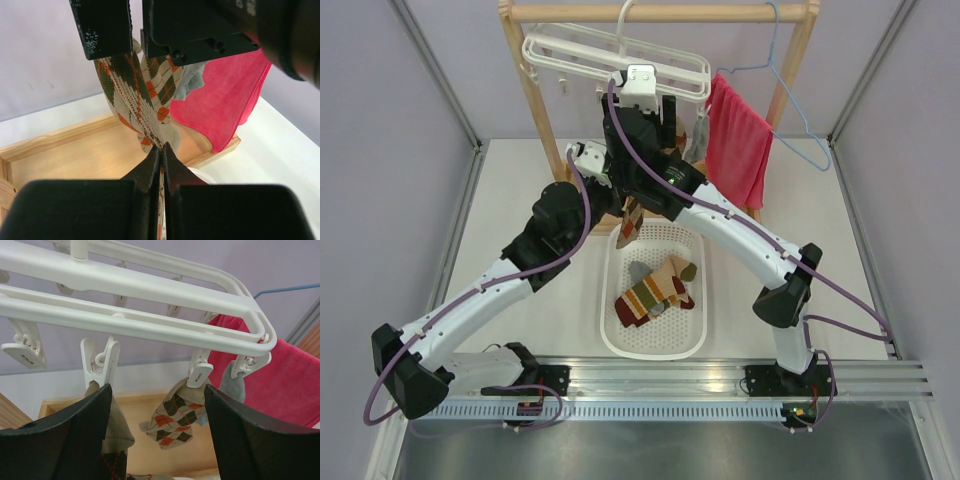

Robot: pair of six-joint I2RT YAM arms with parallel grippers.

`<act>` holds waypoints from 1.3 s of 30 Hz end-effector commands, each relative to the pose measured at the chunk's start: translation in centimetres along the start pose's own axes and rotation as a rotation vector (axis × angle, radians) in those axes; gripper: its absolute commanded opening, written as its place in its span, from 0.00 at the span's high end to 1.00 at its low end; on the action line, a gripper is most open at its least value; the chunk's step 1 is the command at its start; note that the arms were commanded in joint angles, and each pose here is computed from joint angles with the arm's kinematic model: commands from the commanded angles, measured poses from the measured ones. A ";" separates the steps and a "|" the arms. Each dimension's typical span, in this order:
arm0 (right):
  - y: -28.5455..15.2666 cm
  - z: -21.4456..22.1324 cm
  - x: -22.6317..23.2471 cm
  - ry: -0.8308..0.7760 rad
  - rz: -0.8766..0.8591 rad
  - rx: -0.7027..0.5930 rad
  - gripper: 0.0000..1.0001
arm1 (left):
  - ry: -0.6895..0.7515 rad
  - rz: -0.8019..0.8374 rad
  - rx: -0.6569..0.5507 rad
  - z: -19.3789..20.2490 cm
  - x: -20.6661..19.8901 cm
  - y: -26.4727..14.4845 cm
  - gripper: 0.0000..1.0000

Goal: Remove the socks clipped to the hanger

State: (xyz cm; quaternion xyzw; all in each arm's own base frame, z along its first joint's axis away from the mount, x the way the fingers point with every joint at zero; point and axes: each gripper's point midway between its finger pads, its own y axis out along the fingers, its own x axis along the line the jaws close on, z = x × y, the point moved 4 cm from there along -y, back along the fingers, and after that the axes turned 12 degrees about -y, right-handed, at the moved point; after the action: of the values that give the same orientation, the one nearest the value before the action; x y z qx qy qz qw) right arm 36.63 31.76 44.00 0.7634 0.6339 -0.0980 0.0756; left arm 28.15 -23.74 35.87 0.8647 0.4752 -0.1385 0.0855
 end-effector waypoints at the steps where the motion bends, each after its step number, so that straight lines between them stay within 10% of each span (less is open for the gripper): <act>1: -1.3 -2.1 -0.6 0.065 -0.036 -0.031 0.21 | 0.041 0.043 0.046 1.1 -1.0 0.3 0.98; 21: -5.1 -2.4 -7.1 0.245 -0.261 -0.053 0.21 | 0.147 0.116 0.040 -0.8 -0.6 -0.4 0.98; 39: -4.8 -1.5 -8.9 0.447 -0.783 -0.172 0.21 | -0.037 0.599 0.182 -4.3 -4.5 -4.9 0.98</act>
State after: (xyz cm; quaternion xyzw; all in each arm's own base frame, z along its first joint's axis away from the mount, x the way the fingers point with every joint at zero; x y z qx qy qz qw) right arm 31.67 22.91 45.48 0.5420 0.8387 0.0381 -0.0370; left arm 25.93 -22.88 39.66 0.9497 0.2794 -0.1328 0.0478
